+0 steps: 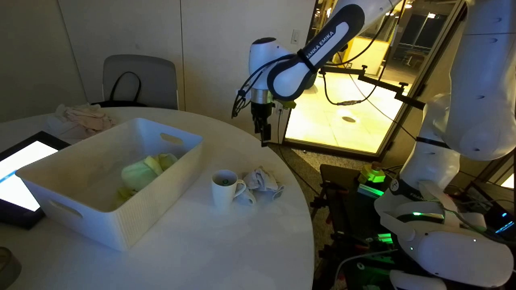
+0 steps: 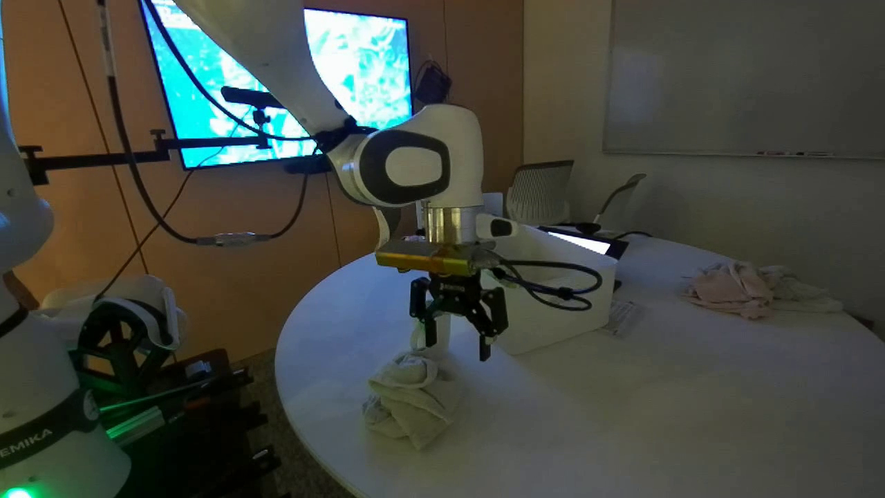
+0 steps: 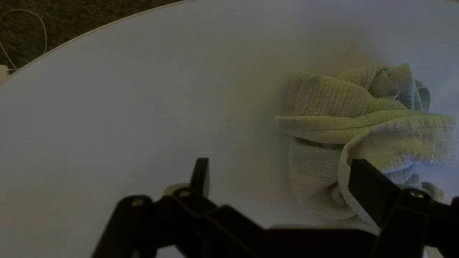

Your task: Put the cloths in the box and put the markers in the cup

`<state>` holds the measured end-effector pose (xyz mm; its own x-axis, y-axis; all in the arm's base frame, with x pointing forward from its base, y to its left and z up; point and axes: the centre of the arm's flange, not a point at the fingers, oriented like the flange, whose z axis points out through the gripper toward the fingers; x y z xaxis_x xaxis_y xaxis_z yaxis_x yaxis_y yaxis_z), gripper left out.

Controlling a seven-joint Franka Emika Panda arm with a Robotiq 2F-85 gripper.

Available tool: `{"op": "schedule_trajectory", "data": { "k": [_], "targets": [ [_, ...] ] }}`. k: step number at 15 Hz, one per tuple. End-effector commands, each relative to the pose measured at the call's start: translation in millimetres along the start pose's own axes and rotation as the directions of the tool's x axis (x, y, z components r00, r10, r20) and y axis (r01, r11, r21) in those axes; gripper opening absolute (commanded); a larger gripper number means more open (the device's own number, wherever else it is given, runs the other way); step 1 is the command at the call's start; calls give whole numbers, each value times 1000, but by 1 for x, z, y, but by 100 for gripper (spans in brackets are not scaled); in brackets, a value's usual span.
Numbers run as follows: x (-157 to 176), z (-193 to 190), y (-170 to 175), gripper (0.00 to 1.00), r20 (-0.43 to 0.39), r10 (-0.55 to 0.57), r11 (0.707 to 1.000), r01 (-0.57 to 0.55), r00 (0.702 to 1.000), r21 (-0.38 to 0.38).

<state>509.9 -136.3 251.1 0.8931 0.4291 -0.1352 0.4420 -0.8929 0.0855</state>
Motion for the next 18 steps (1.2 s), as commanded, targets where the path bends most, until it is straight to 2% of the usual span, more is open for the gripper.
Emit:
{"op": "schedule_trajectory", "data": {
  "k": [1, 5, 10, 18],
  "targets": [
    [-19, 8, -30, 100, -90, 44, 999, -43, 995, 12],
    [-26, 21, -62, 100, -100, 71, 997, -71, 992, 1],
    [-24, 16, -75, 100, -103, 71, 997, -73, 992, -17],
    [-17, 40, -99, 100, -63, 32, 999, -30, 998, 29]
  ]
}}
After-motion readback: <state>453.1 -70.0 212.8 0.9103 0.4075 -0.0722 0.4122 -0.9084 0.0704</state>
